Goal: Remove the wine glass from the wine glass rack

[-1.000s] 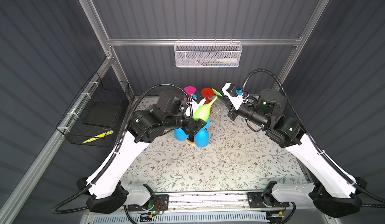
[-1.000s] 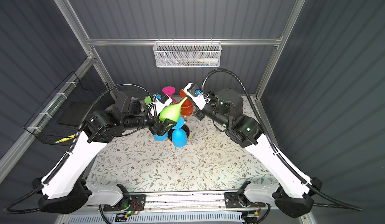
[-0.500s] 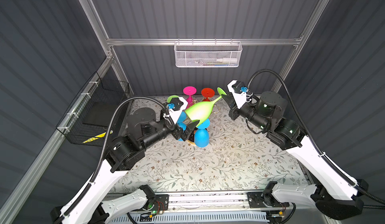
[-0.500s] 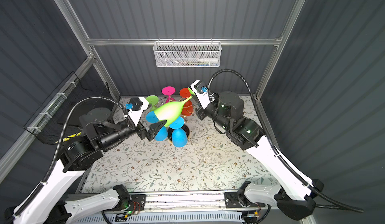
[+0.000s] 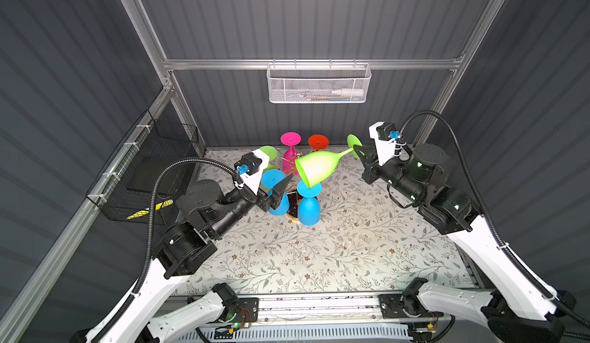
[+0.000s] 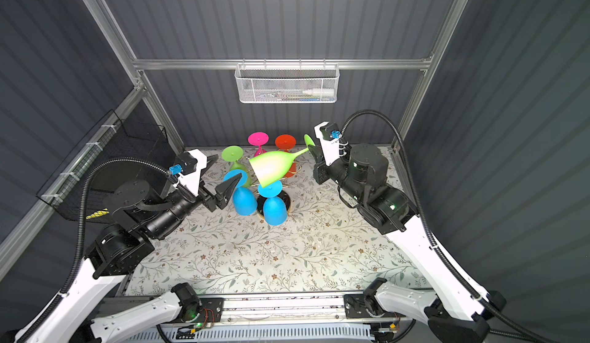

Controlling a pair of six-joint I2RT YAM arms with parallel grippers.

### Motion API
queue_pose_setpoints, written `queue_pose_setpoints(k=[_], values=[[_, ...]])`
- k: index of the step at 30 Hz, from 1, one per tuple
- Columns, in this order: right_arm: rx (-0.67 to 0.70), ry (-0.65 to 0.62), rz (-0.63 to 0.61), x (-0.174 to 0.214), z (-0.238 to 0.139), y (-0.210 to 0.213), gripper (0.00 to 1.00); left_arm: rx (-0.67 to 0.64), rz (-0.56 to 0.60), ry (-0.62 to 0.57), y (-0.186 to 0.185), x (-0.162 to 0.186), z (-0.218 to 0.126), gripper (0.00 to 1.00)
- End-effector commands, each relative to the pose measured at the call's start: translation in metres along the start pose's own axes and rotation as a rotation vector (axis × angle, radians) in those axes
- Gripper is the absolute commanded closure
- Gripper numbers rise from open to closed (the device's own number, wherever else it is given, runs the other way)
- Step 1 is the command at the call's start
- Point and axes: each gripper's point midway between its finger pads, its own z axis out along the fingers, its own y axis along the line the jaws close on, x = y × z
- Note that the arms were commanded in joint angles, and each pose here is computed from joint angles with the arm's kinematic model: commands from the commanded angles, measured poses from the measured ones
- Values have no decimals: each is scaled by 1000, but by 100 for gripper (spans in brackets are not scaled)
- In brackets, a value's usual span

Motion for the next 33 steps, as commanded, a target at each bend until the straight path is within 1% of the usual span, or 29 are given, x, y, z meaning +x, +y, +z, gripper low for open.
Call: queue_pose_setpoints(k=[1, 7, 11, 14, 18, 20, 21, 22, 24, 27, 30, 32, 33], values=[[-60, -60, 41, -15, -10, 9, 100, 26, -17, -32, -4, -10, 3, 20], [-124, -77, 66, -18, -11, 20, 100, 108, -31, 10, -19, -2, 20, 20], [-191, -88, 73, -19, -11, 31, 100, 110, -41, 32, -20, 1, 27, 22], [-222, -89, 83, -18, -12, 36, 100, 106, -41, 31, -19, -1, 29, 26], [-245, -85, 99, -14, -10, 41, 100, 102, -43, 32, -18, -1, 31, 35], [-253, -81, 105, -12, -8, 42, 100, 106, -43, 31, -19, -1, 32, 42], [-256, -77, 108, -11, -7, 43, 100, 106, -44, 30, -19, -1, 32, 49], [-259, -75, 111, -10, -7, 43, 100, 106, -44, 32, -20, 0, 32, 57], [-269, -73, 116, -9, -6, 45, 100, 102, -45, 30, -19, -1, 32, 69], [-285, -70, 123, -9, -4, 48, 100, 104, -45, 24, -19, -2, 32, 75], [-292, -61, 131, -6, -2, 49, 100, 104, -49, 16, -19, -5, 31, 88], [-294, -60, 137, -7, -2, 49, 96, 105, -51, 7, -18, -8, 28, 95], [-295, -60, 141, -7, -2, 50, 92, 104, -51, 2, -18, -9, 26, 98]])
